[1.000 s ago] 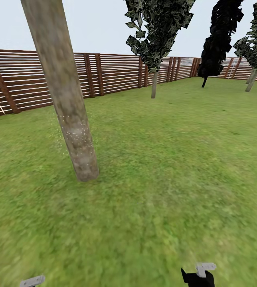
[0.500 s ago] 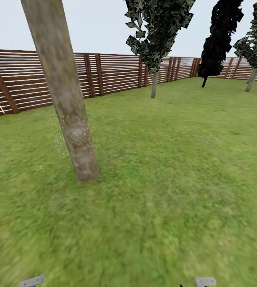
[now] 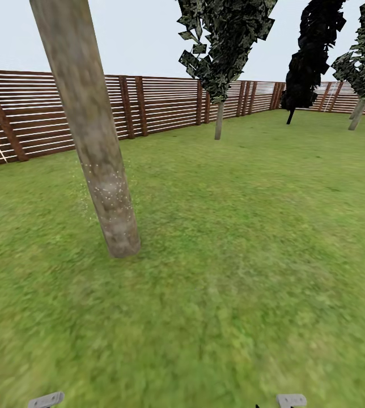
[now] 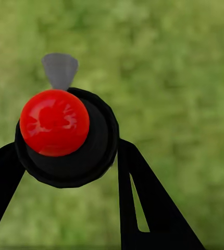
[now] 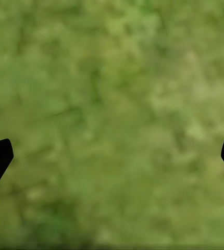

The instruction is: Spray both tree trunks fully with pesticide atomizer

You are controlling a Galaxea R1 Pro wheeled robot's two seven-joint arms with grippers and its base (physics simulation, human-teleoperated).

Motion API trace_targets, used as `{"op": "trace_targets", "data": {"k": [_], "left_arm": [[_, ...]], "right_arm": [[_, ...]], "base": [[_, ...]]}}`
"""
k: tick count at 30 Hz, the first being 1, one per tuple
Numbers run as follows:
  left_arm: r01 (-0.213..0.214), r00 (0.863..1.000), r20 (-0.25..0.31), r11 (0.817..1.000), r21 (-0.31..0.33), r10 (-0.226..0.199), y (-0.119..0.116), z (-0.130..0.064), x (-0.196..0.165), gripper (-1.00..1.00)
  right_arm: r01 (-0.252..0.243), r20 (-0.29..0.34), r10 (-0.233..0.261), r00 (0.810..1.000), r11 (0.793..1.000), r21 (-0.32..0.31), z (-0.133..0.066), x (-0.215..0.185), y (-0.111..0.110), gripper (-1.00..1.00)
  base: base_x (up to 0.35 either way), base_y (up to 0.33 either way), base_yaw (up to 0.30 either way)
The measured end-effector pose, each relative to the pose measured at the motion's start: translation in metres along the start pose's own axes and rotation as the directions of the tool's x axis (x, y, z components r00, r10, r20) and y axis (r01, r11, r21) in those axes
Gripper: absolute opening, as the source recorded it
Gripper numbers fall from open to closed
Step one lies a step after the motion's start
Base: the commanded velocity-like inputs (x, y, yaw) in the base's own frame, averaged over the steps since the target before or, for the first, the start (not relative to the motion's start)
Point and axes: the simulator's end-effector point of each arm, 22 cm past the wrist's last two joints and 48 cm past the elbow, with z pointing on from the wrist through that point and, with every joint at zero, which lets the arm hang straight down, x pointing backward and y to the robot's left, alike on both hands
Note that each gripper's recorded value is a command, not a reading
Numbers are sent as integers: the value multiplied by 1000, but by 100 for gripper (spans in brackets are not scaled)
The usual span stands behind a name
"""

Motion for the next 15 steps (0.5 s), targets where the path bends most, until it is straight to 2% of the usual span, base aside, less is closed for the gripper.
{"op": "trace_targets", "data": {"k": [15], "left_arm": [[1, 1000, 1, 1000, 3, -1, -2, 0, 0, -100]], "right_arm": [[0, 0, 0, 1000, 1000, 0, 0, 0, 0, 100]], "base": [[0, 0, 0]]}}
